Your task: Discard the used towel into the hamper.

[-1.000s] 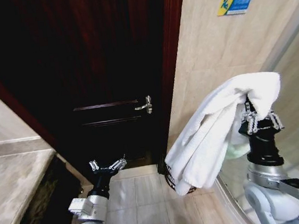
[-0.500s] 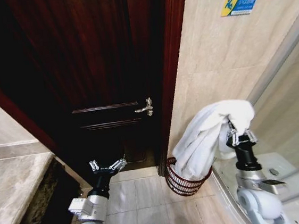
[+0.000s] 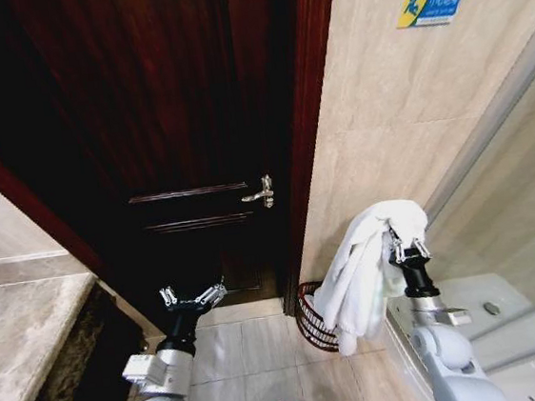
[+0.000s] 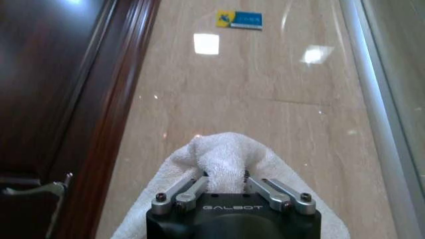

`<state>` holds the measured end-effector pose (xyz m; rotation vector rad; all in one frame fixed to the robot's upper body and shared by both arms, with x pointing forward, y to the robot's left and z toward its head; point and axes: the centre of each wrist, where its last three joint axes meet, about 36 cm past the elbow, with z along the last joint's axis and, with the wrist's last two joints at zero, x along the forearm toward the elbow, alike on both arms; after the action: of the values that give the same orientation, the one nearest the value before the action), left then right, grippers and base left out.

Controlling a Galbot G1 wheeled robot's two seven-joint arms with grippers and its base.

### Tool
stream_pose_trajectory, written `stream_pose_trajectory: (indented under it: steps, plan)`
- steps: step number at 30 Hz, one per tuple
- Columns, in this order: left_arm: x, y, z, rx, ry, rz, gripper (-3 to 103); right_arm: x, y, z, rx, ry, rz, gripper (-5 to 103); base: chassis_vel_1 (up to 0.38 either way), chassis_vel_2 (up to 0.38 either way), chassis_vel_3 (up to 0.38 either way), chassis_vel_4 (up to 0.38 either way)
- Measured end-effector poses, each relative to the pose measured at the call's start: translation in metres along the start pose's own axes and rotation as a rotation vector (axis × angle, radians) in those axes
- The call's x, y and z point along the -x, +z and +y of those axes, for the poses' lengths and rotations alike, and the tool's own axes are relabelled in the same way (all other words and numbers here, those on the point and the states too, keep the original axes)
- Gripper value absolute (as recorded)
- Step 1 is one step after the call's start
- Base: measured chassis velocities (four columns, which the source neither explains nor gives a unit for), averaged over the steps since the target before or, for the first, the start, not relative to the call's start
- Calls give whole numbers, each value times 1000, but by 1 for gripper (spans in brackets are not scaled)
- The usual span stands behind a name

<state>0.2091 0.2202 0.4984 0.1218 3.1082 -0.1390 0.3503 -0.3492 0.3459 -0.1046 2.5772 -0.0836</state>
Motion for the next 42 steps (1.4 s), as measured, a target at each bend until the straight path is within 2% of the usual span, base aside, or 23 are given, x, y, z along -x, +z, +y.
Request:
stream_pose_trajectory:
  steps: [10, 19, 21, 26, 31, 37, 42]
  plan:
    - [0, 0, 0, 0, 0, 0, 100, -5, 28, -8, -13, -7, 40, 14, 0, 0, 0, 0]
    - [0, 0, 0, 0, 0, 0, 100, -49, 65, -6, -2, -10, 134, 14, 0, 0, 0, 0]
    - [0, 0, 0, 0, 0, 0, 100, -70, 82, -5, 7, -8, 187, 14, 0, 0, 0, 0]
    - [0, 0, 0, 0, 0, 0, 100, -93, 111, -8, 23, -7, 241, 14, 0, 0, 0, 0]
    - [0, 0, 0, 0, 0, 0, 100, -106, 131, -12, 24, -16, 279, 14, 0, 0, 0, 0]
    - [0, 0, 0, 0, 0, 0, 100, -117, 156, -12, 40, 44, 341, 14, 0, 0, 0, 0]
    - [0, 0, 0, 0, 0, 0, 100, -130, 167, -19, 40, 31, 401, 14, 0, 0, 0, 0]
